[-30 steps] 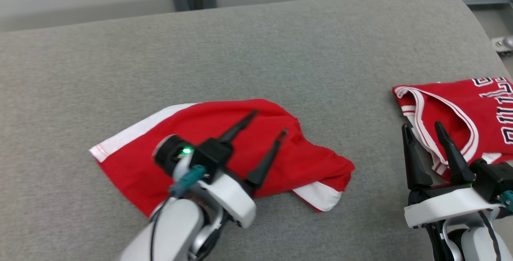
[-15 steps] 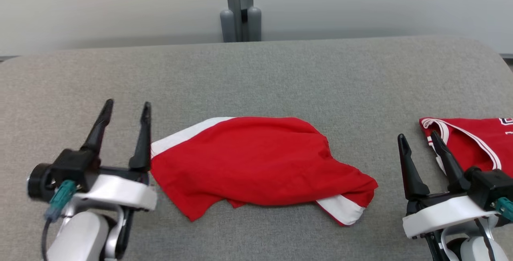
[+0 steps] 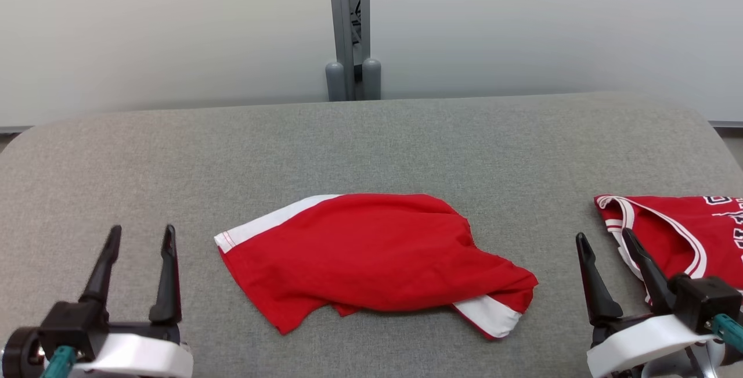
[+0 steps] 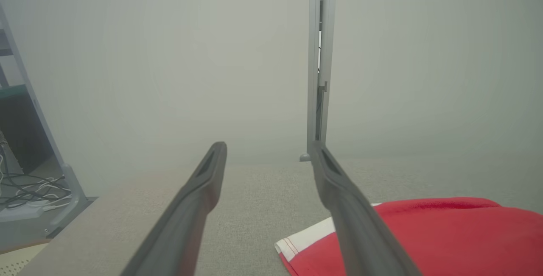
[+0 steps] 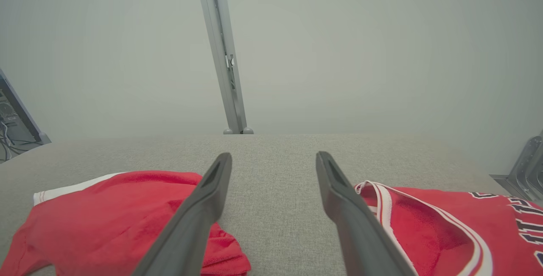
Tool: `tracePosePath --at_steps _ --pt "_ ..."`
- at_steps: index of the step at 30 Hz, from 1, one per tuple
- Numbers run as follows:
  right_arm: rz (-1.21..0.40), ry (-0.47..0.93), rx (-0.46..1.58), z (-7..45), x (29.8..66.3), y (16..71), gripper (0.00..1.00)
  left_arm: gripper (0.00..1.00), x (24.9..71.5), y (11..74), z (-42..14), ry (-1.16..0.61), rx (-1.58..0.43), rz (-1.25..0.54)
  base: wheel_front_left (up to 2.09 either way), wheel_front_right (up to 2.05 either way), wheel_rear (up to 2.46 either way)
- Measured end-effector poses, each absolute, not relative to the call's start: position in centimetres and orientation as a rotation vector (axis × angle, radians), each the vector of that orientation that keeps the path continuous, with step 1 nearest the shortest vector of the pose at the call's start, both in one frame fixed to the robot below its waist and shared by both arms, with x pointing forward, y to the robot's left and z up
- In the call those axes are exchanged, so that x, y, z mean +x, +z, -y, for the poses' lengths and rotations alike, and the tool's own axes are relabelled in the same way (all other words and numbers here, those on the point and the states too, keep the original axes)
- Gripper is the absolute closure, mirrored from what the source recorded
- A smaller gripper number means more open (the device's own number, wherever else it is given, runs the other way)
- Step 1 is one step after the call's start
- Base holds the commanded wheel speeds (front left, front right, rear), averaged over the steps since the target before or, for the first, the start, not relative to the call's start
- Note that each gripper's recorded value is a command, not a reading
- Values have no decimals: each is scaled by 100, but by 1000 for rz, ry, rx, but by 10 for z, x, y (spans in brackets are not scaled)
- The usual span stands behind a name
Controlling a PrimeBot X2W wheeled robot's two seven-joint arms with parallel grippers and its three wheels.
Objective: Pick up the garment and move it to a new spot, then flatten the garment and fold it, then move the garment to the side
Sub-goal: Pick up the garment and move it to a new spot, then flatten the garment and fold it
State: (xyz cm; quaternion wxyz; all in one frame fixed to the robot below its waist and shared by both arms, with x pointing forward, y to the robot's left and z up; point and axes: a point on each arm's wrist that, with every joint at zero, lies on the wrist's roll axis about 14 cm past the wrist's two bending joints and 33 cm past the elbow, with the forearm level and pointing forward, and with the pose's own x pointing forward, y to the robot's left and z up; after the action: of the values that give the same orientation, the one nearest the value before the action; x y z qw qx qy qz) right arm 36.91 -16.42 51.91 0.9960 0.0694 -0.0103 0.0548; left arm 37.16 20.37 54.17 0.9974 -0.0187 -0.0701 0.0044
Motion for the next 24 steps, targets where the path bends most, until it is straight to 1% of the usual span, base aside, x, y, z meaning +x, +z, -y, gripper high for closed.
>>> tracePosePath --at_steps 1,10,21,24 --pt "23 103 137 167 364 520 0 0 365 538 -200 1 -38 132 0 0 0" --pt "28 73 136 177 354 522 0 0 353 532 -191 -12 -29 116 0 0 0" --pt "30 70 136 178 356 524 0 0 354 530 -191 -24 -15 99 0 0 0" --pt "31 71 137 178 356 524 0 0 354 527 -180 -74 -8 72 0 0 0"
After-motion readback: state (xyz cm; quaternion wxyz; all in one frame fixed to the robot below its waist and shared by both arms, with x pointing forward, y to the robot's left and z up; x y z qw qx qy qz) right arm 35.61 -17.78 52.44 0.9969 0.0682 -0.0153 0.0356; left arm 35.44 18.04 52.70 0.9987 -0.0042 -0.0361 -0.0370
